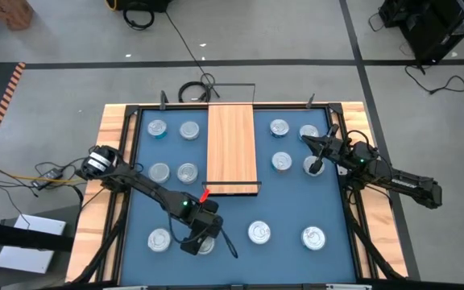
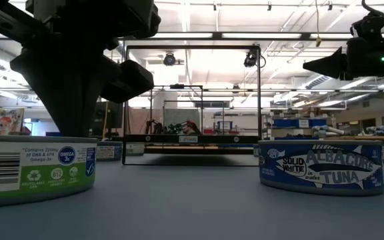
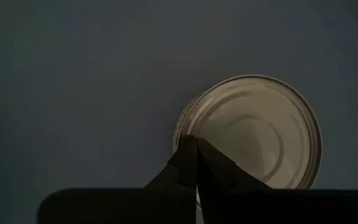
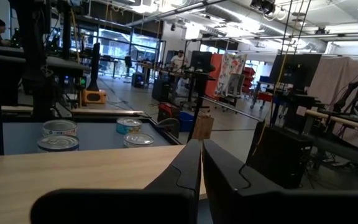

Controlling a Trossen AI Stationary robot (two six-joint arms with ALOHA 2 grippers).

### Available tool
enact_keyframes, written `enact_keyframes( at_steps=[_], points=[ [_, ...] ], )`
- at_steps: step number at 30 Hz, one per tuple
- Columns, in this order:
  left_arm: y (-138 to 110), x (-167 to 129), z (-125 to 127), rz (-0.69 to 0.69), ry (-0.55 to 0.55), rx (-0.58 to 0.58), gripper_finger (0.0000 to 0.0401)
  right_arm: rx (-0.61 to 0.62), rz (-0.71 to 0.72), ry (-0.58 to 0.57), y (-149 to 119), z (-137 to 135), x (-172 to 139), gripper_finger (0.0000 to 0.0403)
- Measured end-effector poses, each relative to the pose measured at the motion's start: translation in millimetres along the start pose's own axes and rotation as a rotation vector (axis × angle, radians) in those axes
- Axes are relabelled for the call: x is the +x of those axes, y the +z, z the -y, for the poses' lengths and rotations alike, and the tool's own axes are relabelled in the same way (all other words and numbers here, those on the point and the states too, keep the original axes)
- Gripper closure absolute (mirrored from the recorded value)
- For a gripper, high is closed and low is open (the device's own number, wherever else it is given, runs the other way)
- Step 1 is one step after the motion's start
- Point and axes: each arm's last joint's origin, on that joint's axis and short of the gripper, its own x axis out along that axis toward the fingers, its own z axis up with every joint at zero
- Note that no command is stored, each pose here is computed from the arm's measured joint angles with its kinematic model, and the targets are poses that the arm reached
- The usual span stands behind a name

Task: Stack canned seafood by type on shelf
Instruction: Put the green tuna can on the shelf

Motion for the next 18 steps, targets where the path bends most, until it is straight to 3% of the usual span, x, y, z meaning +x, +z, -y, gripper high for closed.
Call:
enact_keyframes(
  at_steps=[13, 18],
  points=[
    [4, -1, -16, 0.028, 0.011, -0.06, 0.0401, 0.0, 0.0, 0.0, 0, 0, 0, 0.0375],
    [5, -9, -10, 0.062, 0.009, -0.041, 0.0401, 0.0, 0.0, 0.0, 0, 0, 0, 0.0376]
  ],
)
